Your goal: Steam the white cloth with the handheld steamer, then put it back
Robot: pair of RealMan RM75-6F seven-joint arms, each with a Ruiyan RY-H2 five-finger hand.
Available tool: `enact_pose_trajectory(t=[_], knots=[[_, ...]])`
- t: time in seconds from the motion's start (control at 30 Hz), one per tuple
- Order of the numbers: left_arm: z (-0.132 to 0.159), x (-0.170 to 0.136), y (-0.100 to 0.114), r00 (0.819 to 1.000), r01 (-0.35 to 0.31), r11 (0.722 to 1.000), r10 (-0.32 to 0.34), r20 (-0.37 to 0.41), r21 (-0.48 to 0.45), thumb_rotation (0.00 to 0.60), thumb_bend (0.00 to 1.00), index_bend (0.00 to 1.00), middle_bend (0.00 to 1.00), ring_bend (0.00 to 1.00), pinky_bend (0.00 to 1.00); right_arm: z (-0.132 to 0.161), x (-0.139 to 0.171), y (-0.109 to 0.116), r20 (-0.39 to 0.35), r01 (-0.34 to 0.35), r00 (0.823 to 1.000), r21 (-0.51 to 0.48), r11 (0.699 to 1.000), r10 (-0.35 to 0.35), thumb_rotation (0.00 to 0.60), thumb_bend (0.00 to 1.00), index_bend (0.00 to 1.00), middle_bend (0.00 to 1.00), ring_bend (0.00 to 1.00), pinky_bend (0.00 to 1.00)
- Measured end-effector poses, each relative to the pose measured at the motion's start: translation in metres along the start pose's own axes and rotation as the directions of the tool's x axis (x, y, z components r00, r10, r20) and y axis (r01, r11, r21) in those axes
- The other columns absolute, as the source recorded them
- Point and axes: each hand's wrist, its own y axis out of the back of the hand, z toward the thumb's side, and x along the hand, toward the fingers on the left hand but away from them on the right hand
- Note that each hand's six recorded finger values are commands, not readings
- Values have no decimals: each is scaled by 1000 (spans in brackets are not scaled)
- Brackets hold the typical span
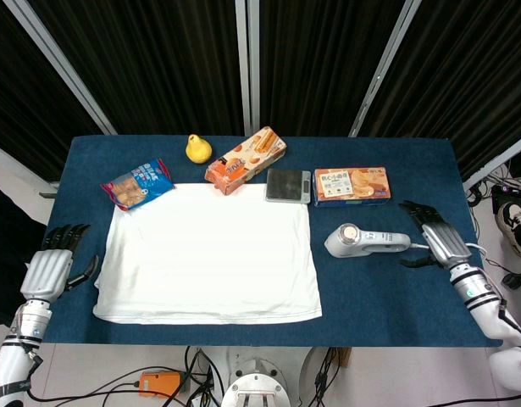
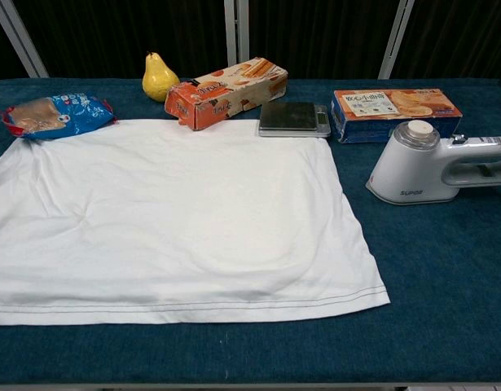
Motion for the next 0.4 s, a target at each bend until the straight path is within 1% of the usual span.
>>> enact_pose_trajectory(t=[0.07,0.1,0.23,0.33,0.4], knots=[[-11,-5,7,1000,-13,1000,12,-28,-28,0,282,77,69,0,0,1,17,19,8,54,998,34,998,-55,600,0,0,64,0,20],[-16,-8,10,999,-20,999,18,-40,-39,0,282,77,69,0,0,2,22,24,11,69,998,42,997,-69,600,0,0,64,0,24],[-35,-22,25,995,-61,997,57,-79,-54,0,282,77,69,0,0,-1,63,55,49,163,985,91,982,-168,600,0,0,64,0,24],[-42,-33,33,992,-95,994,90,-93,-55,0,282,77,70,0,0,-2,89,67,75,212,973,102,972,-220,600,0,0,65,0,25],[-45,-42,36,989,-118,991,112,-102,-58,0,282,77,70,0,0,-1,103,69,85,235,966,100,967,-244,600,0,0,65,0,25]])
